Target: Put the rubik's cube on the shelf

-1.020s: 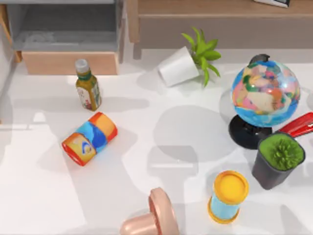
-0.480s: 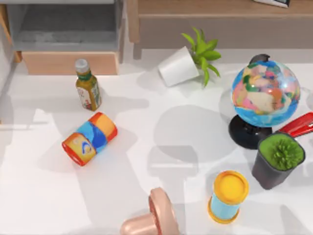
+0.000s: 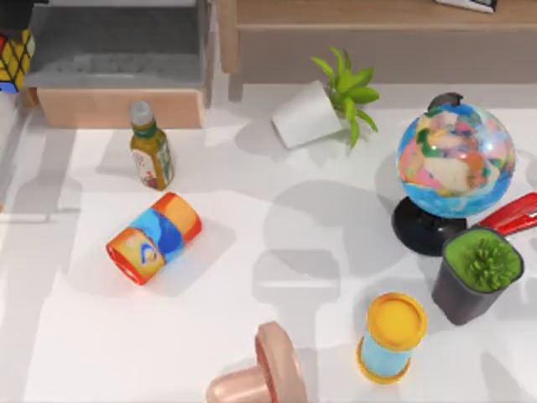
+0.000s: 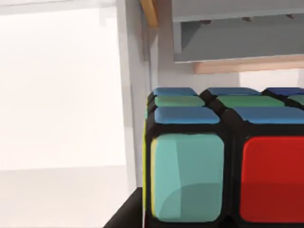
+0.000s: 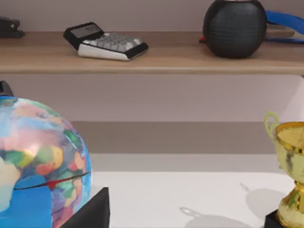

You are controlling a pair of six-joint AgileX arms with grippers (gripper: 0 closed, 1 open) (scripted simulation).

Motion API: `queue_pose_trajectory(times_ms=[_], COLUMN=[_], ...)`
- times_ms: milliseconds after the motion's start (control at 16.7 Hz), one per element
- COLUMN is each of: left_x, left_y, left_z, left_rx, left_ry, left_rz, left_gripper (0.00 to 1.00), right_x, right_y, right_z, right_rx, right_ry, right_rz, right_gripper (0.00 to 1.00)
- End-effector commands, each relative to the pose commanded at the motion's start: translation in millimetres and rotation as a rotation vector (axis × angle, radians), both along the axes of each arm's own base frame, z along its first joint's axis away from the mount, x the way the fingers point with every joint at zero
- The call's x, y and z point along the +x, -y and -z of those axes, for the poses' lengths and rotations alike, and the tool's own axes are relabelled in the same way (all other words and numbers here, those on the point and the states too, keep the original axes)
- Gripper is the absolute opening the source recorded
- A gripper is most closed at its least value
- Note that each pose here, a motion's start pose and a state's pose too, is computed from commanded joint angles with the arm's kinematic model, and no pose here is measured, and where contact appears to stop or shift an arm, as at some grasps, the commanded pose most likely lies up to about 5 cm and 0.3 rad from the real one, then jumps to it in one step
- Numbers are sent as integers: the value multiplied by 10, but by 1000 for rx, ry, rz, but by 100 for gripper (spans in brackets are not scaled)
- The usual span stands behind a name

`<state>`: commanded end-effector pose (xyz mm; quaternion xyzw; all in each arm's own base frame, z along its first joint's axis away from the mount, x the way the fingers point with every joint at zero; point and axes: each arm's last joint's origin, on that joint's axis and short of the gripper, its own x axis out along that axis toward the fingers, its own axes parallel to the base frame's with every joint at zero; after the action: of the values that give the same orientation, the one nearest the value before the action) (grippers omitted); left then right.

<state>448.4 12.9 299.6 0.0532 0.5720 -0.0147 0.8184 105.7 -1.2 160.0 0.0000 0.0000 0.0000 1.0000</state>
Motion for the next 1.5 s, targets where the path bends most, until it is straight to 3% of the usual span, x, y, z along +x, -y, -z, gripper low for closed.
queue_pose_trajectory(times_ms=[240,480,660,780,960,1080,1500], left_x=[-328,-768,-1105,-1293,-1492,-1538,-1269], left_y=[1226,2357,3043,3401,3800,3970,4070], left_z=[-140,-163,-141,-122,-80,-25,515], left_rx=[9,-10,-43,-71,-118,-144,-167], left_ry=[105,301,490,630,841,974,1286], left_rz=[353,683,854,916,928,880,503], left_gripper=[0,0,0,0,0,0,0], right_x=[0,0,0,0,0,0,0], right_y=[0,0,0,0,0,0,0], right_z=[0,0,0,0,0,0,0], right_rx=[0,0,0,0,0,0,0], right_ry=[0,0,0,0,0,0,0], right_rz=[0,0,0,0,0,0,0], right_gripper=[100,100,100,100,100,100,100])
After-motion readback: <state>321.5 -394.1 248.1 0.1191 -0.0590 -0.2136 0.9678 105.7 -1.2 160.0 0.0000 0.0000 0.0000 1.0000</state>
